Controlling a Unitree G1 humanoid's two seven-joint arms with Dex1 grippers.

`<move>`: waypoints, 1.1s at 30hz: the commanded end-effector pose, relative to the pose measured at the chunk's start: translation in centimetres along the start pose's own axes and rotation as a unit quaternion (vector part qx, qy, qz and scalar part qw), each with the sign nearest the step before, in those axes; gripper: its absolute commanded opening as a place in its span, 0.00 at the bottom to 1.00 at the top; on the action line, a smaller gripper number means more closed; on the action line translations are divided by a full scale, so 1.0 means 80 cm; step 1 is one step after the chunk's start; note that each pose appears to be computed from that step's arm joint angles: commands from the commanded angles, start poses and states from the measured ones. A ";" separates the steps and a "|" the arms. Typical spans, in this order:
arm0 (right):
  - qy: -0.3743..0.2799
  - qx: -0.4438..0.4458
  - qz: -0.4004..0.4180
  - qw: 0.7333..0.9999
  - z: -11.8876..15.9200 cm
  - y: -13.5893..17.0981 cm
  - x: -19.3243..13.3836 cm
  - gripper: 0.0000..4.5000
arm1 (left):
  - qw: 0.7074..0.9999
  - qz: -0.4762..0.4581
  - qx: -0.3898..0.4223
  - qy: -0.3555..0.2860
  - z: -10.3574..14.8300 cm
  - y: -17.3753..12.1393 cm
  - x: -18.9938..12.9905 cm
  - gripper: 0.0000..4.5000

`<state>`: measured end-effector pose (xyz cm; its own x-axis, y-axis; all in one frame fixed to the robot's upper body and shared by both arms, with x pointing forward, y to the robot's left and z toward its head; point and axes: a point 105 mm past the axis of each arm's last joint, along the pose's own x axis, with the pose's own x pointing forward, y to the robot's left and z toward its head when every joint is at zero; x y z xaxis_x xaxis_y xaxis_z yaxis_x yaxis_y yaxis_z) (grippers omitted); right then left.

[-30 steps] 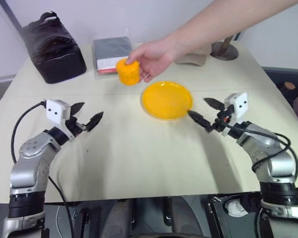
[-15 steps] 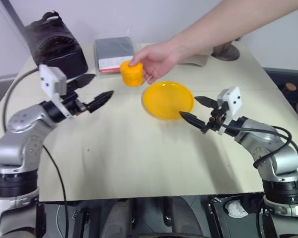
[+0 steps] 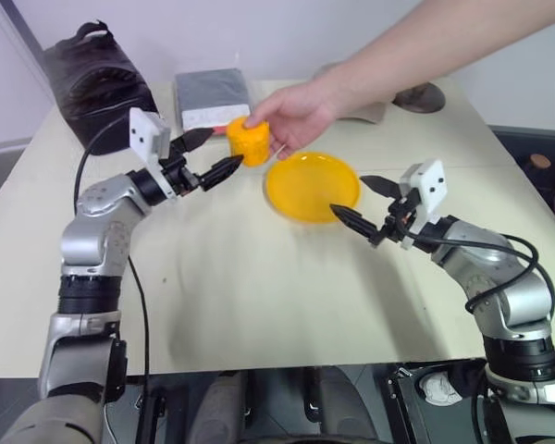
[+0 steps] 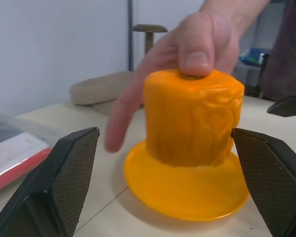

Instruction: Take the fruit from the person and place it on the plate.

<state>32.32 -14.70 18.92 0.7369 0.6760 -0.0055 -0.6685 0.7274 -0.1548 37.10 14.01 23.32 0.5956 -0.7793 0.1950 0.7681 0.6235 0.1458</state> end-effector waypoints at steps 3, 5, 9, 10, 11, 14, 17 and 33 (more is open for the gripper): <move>-0.030 -0.014 -0.008 0.999 0.018 0.004 -0.003 0.99 | 0.999 -0.024 0.028 -0.021 0.018 -0.003 0.016 1.00; -0.030 -0.012 -0.011 0.999 0.017 0.005 -0.004 0.99 | 0.999 -0.029 0.024 -0.025 0.020 -0.005 0.021 1.00; -0.028 -0.010 -0.017 0.999 0.013 0.005 -0.005 0.99 | 0.999 -0.038 0.019 -0.026 0.018 -0.008 0.027 1.00; -0.028 -0.009 -0.019 0.999 0.012 0.004 -0.005 0.99 | 0.999 -0.038 0.019 -0.026 0.018 -0.009 0.028 1.00; -0.028 -0.009 -0.021 0.999 0.011 0.003 -0.006 0.99 | 0.999 -0.039 0.018 -0.026 0.017 -0.009 0.029 1.00; -0.027 -0.008 -0.028 0.999 0.010 0.001 -0.007 1.00 | 0.999 -0.042 0.014 -0.029 0.017 -0.011 0.032 0.88; -0.028 -0.008 -0.033 0.999 0.009 -0.002 -0.007 1.00 | 0.999 -0.042 0.016 -0.031 0.017 -0.011 0.033 0.61; -0.028 -0.005 -0.041 0.999 0.005 -0.002 -0.008 1.00 | 0.998 -0.058 0.019 0.022 -0.036 -0.036 0.052 0.54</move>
<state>32.14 -15.12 17.93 0.7817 0.6237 0.0058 -0.6174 0.7751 -0.1341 38.00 9.41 19.66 0.5237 -0.8458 0.1015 0.8336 0.5333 0.1439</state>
